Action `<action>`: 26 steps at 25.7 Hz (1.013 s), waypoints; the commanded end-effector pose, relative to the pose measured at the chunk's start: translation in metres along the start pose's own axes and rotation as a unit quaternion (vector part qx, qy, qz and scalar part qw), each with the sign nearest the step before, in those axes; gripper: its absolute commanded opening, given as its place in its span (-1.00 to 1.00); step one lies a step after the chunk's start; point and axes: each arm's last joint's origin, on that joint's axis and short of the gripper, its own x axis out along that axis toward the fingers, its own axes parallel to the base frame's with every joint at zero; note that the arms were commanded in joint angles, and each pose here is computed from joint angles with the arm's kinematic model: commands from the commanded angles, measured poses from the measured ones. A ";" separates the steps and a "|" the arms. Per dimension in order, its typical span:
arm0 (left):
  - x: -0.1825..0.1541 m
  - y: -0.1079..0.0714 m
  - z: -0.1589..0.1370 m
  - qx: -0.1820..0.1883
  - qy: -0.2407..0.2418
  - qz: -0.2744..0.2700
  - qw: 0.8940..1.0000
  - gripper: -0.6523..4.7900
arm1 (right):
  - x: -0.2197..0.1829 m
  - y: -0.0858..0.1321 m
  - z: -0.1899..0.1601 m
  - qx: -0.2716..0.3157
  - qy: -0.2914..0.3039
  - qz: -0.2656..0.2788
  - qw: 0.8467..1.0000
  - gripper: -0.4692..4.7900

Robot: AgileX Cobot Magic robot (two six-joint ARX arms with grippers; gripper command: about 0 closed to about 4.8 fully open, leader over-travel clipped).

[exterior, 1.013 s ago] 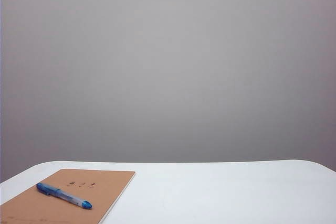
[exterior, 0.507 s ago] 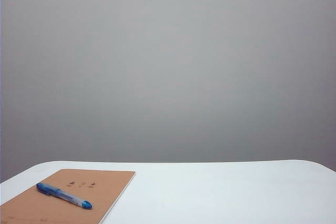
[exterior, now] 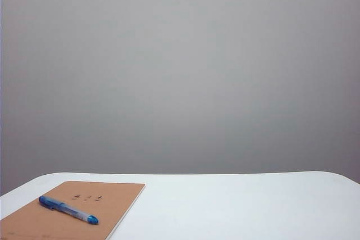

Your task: Pick up a pen on the table and place it on the notebook.

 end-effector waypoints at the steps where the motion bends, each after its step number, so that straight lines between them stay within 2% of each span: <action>1: -0.004 0.000 0.004 -0.001 -0.025 -0.002 1.000 -0.78 | 0.001 -0.001 -0.001 0.004 -0.004 -0.005 1.000 -0.82; 26: -0.003 0.000 0.005 -0.001 -0.031 0.000 1.000 -0.78 | 0.001 -0.001 -0.001 0.004 -0.004 -0.001 1.000 -0.82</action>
